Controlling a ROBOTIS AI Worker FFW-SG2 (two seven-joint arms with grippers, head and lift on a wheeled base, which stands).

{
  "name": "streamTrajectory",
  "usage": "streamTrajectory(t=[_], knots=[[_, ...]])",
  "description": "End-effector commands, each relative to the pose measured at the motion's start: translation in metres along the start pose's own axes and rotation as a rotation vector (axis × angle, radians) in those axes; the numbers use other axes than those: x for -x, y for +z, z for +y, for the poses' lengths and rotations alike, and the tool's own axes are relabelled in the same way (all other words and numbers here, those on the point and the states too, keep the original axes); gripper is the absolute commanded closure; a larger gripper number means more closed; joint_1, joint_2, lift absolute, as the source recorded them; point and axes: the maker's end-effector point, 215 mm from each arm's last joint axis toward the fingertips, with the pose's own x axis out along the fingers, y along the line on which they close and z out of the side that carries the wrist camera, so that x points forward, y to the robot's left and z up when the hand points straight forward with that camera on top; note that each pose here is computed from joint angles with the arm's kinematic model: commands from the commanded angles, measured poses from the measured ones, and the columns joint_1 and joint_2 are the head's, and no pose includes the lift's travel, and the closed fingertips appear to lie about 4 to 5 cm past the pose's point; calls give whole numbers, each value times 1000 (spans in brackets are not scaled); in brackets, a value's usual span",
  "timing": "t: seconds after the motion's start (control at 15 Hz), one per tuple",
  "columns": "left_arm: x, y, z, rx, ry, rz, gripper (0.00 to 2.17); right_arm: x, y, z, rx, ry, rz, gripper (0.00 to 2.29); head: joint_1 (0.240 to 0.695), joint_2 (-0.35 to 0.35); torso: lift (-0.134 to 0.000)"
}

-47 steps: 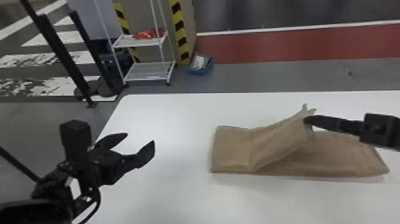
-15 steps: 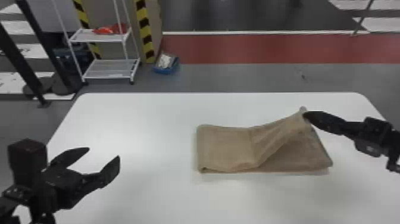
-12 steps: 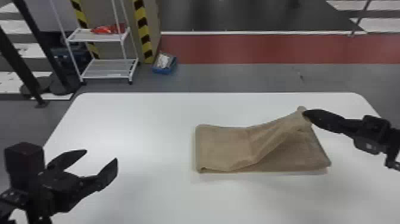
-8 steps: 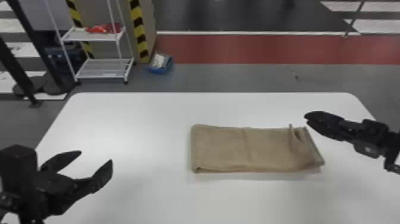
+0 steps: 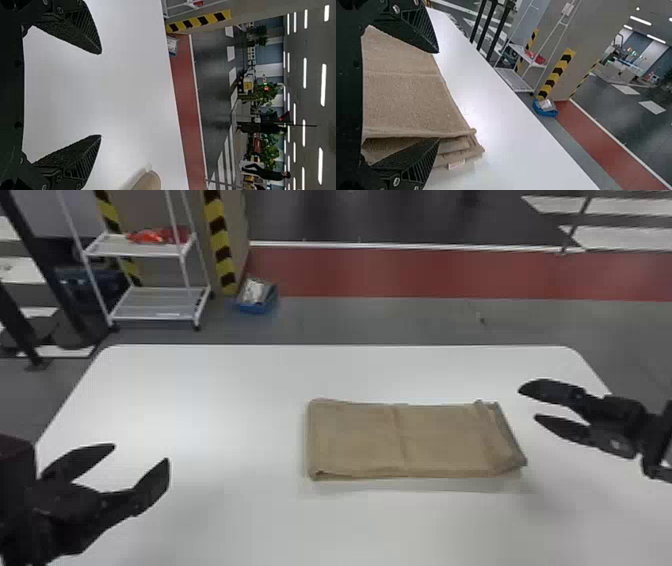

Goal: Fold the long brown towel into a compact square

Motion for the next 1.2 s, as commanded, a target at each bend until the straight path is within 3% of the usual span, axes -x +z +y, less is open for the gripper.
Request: streamTrajectory(t=[0.0, 0.2, 0.67, 1.13], knots=[[1, -3, 5, -1, 8, 6, 151, -3, -2, -18, 25, -85, 29, 87, 695, -39, -125], [-2, -3, 6, 0, 7, 3, 151, -4, 8, -24, 51, -150, 34, 90, 695, -48, -125], [-8, -5, 8, 8, 5, 3, 151, -11, 1, -50, 149, -335, 112, 191, 695, -54, -125], [-7, -7, 14, 3, 16, 1, 151, -43, -31, -48, 240, -392, 229, 194, 695, -35, -125]])
